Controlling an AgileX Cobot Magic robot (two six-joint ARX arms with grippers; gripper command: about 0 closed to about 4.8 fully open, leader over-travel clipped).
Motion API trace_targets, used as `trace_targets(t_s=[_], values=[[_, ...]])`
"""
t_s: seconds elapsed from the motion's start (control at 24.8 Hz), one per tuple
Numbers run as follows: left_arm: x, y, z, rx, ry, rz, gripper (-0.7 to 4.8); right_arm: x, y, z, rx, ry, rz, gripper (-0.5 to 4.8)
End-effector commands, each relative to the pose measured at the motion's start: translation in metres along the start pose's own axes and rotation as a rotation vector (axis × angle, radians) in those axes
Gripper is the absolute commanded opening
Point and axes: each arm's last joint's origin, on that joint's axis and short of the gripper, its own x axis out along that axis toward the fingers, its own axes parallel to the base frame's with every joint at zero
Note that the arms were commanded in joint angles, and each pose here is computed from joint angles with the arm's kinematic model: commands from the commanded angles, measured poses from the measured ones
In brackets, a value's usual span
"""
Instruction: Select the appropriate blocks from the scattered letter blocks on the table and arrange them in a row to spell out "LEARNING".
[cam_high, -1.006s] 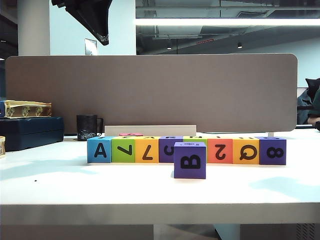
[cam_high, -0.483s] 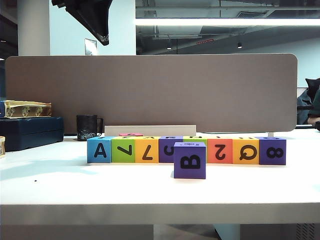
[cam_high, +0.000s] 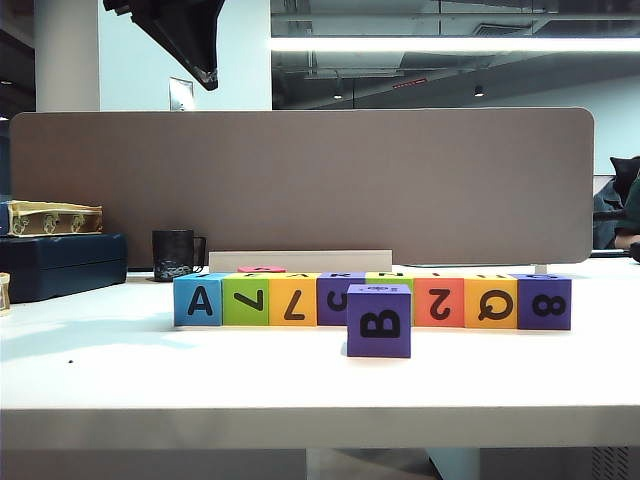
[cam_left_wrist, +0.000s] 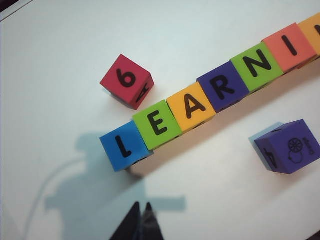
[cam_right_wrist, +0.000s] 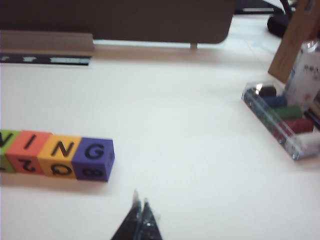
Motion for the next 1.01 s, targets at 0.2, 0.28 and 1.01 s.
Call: trace_targets(t_s=[0.2,0.28,1.01], values=[[-0.003,0.000,0.001,-0.003,-0.018,-0.001,-0.05,0.012,-0.001,-0.046,0.100,-0.062,-0.027,-0.01],[-0.003,0.000,0.001,-0.003,-0.018,-0.001,-0.05,0.013,-0.001,-0.055,0.098,-0.055,-0.028,-0.01],[-0.003,0.000,0.003,-0.003,-0.034,0.002,-0.05,0.032,0.001,-0.120,0.106,-0.084,-0.039,-0.01]])
